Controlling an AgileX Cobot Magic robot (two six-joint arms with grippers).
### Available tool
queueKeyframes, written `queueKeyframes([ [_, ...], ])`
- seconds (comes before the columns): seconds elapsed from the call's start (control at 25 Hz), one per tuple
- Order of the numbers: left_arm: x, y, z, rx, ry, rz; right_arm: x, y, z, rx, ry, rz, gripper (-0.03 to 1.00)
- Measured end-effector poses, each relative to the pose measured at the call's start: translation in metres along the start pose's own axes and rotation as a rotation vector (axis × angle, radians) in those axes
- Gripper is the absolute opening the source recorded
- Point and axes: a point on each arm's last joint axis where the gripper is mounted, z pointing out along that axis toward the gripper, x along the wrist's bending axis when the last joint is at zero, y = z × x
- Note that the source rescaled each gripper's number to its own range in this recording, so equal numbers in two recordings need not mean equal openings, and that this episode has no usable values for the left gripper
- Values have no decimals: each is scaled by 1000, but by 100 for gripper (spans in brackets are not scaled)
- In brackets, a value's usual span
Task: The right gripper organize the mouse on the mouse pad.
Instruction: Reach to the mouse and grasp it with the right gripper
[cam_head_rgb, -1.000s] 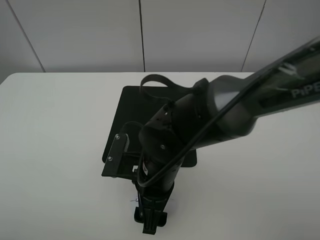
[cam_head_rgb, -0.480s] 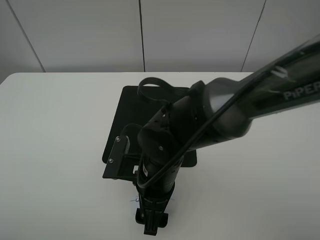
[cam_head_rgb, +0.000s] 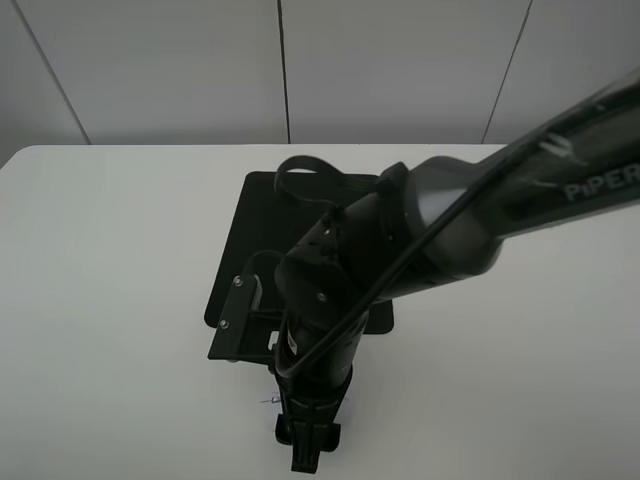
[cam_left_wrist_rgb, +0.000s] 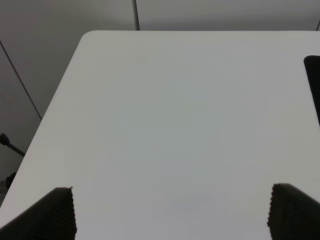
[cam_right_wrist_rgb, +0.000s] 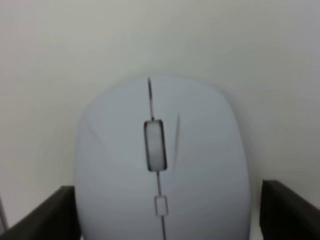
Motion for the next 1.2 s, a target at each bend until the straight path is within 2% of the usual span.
queueKeyframes([
  [0.12, 0, 0, 0, 0, 0, 0, 0, 0, 0, 0, 0, 0, 25],
  [0.16, 0, 0, 0, 0, 0, 0, 0, 0, 0, 2, 1, 0, 10],
  [0.2, 0, 0, 0, 0, 0, 0, 0, 1, 0, 1, 0, -1, 0],
  [1.2, 0, 0, 0, 0, 0, 0, -1, 0, 0, 11, -12, -23, 1],
])
